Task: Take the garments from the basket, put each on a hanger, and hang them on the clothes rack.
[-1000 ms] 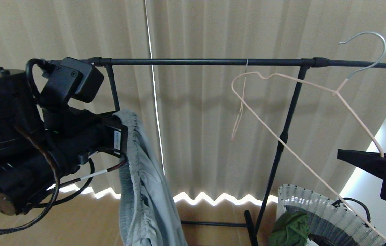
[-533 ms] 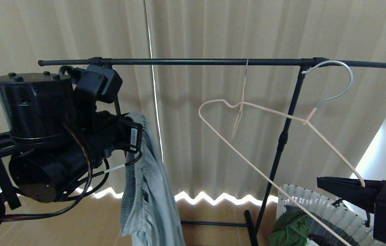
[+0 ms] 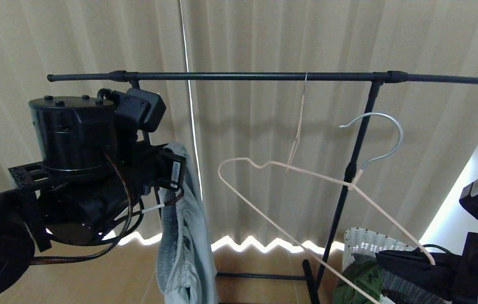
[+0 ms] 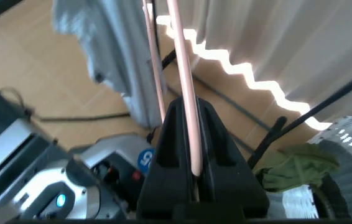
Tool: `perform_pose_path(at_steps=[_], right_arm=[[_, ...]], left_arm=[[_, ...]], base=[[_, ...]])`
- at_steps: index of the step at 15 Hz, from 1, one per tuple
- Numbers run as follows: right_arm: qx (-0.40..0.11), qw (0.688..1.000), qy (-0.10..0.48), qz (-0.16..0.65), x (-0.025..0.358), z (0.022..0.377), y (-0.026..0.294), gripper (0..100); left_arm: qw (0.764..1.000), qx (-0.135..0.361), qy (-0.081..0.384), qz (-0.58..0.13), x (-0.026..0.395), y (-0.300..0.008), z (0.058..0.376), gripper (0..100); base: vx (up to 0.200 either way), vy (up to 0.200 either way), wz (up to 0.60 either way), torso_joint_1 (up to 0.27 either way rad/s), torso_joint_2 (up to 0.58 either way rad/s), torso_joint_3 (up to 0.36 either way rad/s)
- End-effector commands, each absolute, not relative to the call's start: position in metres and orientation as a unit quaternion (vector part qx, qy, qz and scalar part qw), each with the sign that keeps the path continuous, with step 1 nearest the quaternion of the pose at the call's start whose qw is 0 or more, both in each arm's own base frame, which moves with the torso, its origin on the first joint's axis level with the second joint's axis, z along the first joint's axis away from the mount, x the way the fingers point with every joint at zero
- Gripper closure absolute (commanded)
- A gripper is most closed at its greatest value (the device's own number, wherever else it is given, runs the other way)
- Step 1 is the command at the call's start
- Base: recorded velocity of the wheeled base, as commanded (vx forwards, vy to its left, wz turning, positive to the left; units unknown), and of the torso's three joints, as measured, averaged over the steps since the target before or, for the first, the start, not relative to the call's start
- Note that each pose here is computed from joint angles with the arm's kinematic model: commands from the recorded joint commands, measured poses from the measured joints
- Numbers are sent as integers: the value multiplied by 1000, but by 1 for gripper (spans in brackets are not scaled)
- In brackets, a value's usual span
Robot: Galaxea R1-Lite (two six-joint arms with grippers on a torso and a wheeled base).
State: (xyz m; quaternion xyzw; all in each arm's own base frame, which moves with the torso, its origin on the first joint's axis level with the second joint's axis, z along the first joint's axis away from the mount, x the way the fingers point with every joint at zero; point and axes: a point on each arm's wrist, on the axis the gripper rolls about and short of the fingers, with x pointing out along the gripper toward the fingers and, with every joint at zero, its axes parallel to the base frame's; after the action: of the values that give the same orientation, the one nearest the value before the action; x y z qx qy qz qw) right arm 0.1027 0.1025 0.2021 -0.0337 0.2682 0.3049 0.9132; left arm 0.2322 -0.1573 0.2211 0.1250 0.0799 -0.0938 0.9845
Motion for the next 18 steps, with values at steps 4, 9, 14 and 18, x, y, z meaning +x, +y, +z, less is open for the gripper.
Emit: perform_pose_path(at_steps=[4, 9, 14, 18], right_arm=[[-50, 901, 292, 318, 107, 193, 116, 100], [-34, 892, 280, 353, 98, 196, 126, 100], [-42, 874, 285, 391, 89, 195, 136, 100], [-46, 865, 296, 402, 93, 193, 145, 100]], left_arm=[[985, 122, 75, -94, 241, -164, 224, 100], [983, 153, 86, -46, 252, -165, 216, 100], [986, 147, 77, -21, 267, -173, 222, 100], [986, 147, 75, -25, 264, -174, 223, 100]], base=[[0, 0, 0, 0, 0, 0], [0, 0, 0, 0, 0, 0], [0, 0, 0, 0, 0, 0], [0, 0, 0, 0, 0, 0]])
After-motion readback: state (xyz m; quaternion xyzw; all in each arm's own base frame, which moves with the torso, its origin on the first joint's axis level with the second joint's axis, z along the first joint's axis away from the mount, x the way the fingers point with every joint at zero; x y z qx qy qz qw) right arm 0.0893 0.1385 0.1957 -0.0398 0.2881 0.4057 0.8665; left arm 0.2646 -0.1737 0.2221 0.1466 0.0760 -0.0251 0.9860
